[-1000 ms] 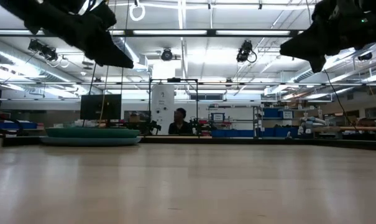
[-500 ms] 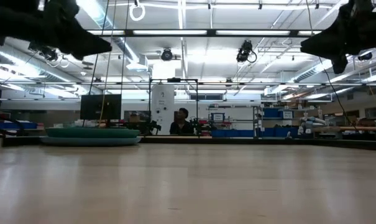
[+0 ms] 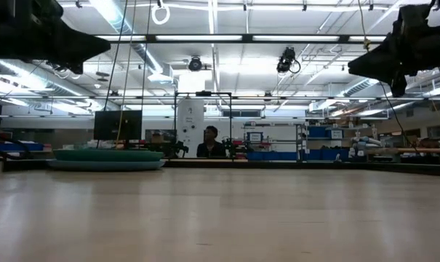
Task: Stack plastic plates
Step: Return to Home Position
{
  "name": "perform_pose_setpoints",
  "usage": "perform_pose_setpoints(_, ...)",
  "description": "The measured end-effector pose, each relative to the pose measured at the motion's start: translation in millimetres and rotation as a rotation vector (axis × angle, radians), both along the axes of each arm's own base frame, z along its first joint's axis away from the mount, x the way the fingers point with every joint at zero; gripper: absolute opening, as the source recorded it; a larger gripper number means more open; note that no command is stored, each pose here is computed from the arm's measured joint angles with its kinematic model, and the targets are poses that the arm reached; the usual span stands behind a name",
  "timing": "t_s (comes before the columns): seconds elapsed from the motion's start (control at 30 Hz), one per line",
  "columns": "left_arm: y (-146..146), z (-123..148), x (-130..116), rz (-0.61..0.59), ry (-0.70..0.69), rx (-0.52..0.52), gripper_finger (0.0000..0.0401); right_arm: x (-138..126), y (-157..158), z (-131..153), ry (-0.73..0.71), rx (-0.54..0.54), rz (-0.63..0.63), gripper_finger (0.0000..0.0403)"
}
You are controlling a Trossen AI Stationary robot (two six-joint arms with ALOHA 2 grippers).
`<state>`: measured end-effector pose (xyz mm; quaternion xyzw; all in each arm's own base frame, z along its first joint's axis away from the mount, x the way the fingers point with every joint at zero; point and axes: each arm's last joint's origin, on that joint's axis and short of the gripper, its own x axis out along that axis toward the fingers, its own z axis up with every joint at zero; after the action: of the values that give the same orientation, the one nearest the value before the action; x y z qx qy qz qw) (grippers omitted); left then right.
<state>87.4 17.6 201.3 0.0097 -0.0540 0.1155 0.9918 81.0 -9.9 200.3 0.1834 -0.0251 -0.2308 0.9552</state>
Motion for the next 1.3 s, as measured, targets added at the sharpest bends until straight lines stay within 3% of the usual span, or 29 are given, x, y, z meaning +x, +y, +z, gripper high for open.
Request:
perform_pose_setpoints(0.2,-5,-7,3,-0.099,0.024,0.023,0.0034,5,0,-11,-0.025,0.052,-0.018,0.0089)
perform_pose_setpoints(0.3,-7,-11,4,-0.116,0.032,0.024,0.0029,5,0,-12,0.007,0.021,0.002,0.0089)
perform_pose_setpoints(0.43,-7,-12,6,-0.137,0.017,-0.123,0.0028,5,1,-13,0.096,-0.137,0.023,0.0089)
perform_pose_setpoints(0.57,-7,-12,5,-0.144,0.003,-0.207,0.0029,6,1,-13,0.113,-0.187,0.029,0.0089)
perform_pose_setpoints(1.3,-7,-12,5,-0.143,0.003,-0.206,0.0029,6,1,-13,0.113,-0.188,0.029,0.0089)
